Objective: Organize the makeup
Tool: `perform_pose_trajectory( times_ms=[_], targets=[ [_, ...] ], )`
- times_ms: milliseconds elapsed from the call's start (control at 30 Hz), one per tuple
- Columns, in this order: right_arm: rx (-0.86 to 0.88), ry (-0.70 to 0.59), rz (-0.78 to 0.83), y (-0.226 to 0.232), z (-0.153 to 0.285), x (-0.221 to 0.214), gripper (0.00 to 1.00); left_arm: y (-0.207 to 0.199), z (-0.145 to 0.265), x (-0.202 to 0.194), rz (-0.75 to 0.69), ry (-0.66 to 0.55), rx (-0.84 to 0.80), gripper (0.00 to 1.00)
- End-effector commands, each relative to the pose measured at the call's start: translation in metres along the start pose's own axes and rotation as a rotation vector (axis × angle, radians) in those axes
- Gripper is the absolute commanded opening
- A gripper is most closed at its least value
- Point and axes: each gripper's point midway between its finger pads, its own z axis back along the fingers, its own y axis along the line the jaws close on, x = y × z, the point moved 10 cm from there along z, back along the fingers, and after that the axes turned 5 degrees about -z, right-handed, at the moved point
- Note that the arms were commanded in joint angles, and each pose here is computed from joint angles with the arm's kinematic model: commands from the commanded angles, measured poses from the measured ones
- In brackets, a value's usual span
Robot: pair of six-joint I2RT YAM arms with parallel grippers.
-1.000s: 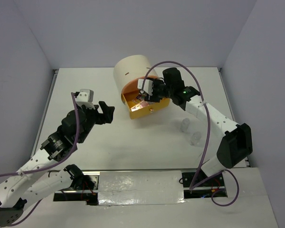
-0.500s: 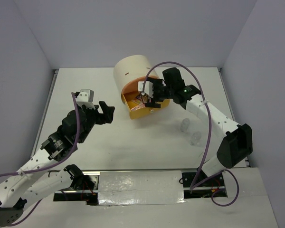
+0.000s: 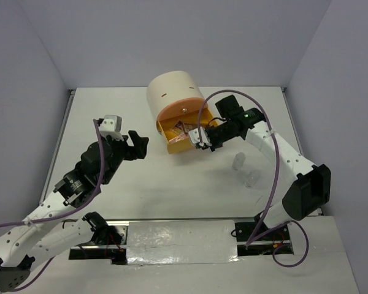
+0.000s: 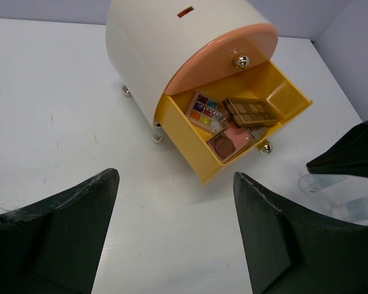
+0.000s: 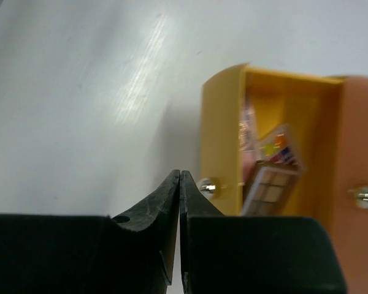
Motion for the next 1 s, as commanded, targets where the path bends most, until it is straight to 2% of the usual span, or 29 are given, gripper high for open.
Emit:
perform_pose_trajectory(
  times_ms=[0, 167, 333, 667, 733, 767, 867, 967],
  targets=[
    [0.072, 0.103, 0.002, 0.028, -0.007, -0.023, 0.09, -0.003, -0.004, 0.006, 0.026, -0.048, -0.003, 0.88],
    [-0.006, 0.23, -0.004, 0.029, -0.023, -0.057, 0.09, -0.004, -0.007, 0.006, 0.02, -0.048, -0.008, 0.88],
    [-0.084, 0.252, -0.041, 0.023, -0.039, -0.075, 0.1, -0.004, -0.009, 0.006, 0.012, -0.044, -0.006, 0.88],
    [-0.209, 0.292, 0.015, 0.003, -0.066, -0.091, 0.18, -0.003, -0.007, 0.002, 0.023, -0.039, 0.001, 0.88],
    [-0.242, 0.302, 0.02, -0.002, -0.067, -0.092, 0.24, -0.001, -0.006, 0.002, 0.026, -0.04, 0.007, 0.88],
    [-0.259, 0.303, 0.012, -0.004, -0.066, -0.092, 0.35, -0.001, -0.005, 0.001, 0.024, -0.037, 0.008, 0.88],
    [-0.314, 0.3, 0.029, -0.01, -0.062, -0.087, 0.52, -0.001, -0.005, -0.001, 0.025, -0.035, 0.01, 0.88],
    [-0.336, 0.288, 0.03, -0.015, -0.058, -0.081, 0.61, -0.001, -0.007, -0.002, 0.029, -0.037, 0.007, 0.88]
  ],
)
